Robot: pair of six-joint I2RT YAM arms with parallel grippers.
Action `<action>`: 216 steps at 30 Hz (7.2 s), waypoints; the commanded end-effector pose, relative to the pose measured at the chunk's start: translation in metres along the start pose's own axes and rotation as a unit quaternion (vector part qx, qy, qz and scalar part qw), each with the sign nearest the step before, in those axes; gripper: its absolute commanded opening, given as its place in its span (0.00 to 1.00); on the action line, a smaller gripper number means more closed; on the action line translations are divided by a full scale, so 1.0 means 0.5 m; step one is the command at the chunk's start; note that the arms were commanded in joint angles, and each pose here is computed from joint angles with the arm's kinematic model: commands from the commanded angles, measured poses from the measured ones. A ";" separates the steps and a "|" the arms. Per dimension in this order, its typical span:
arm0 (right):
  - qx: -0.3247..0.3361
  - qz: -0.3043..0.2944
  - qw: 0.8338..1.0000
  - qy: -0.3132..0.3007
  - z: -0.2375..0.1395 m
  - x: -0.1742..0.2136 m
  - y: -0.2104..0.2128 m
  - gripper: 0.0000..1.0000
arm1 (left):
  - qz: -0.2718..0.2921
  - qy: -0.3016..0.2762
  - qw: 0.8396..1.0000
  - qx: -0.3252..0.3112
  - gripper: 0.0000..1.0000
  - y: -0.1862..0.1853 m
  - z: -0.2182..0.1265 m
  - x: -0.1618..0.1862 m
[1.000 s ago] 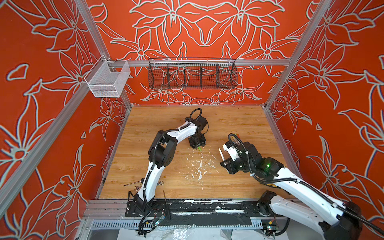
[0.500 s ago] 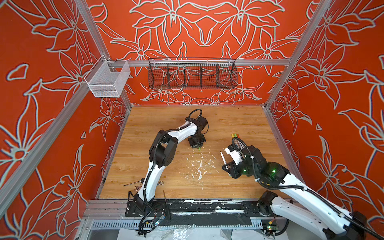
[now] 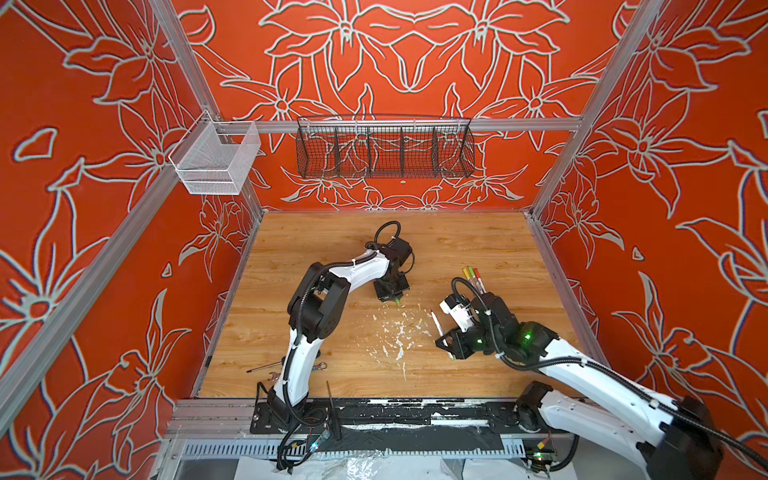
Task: Insert the pens into the pen caps
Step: 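Lower the left gripper and close it on the green cap, then lift the green cap and bring it above the pen tip in the right gripper, then align the green cap over the green pen tip with the left gripper, then push the green cap down onto the pen tip with the left gripper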
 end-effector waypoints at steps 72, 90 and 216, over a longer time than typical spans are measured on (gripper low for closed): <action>-0.127 -0.040 0.985 -0.109 0.247 -0.142 0.173 0.00 | 0.116 -0.062 0.851 0.509 0.00 0.209 -0.318 0.051; -0.135 -0.044 0.982 -0.123 0.240 -0.158 0.185 0.00 | 0.115 -0.063 0.843 0.522 0.00 0.216 -0.320 0.050; -0.157 -0.072 0.976 -0.133 0.221 -0.179 0.216 0.00 | 0.130 -0.135 0.818 0.543 0.00 0.225 -0.383 0.056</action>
Point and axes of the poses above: each gripper's point midway between its finger pads, its own z axis out along the fingers, its own y axis along the line the jaws close on, x = y × z, the point moved 5 cm from there along -z, back along the fingers, and after that the axes turned 6 degrees about -z, right-handed, at the moved point
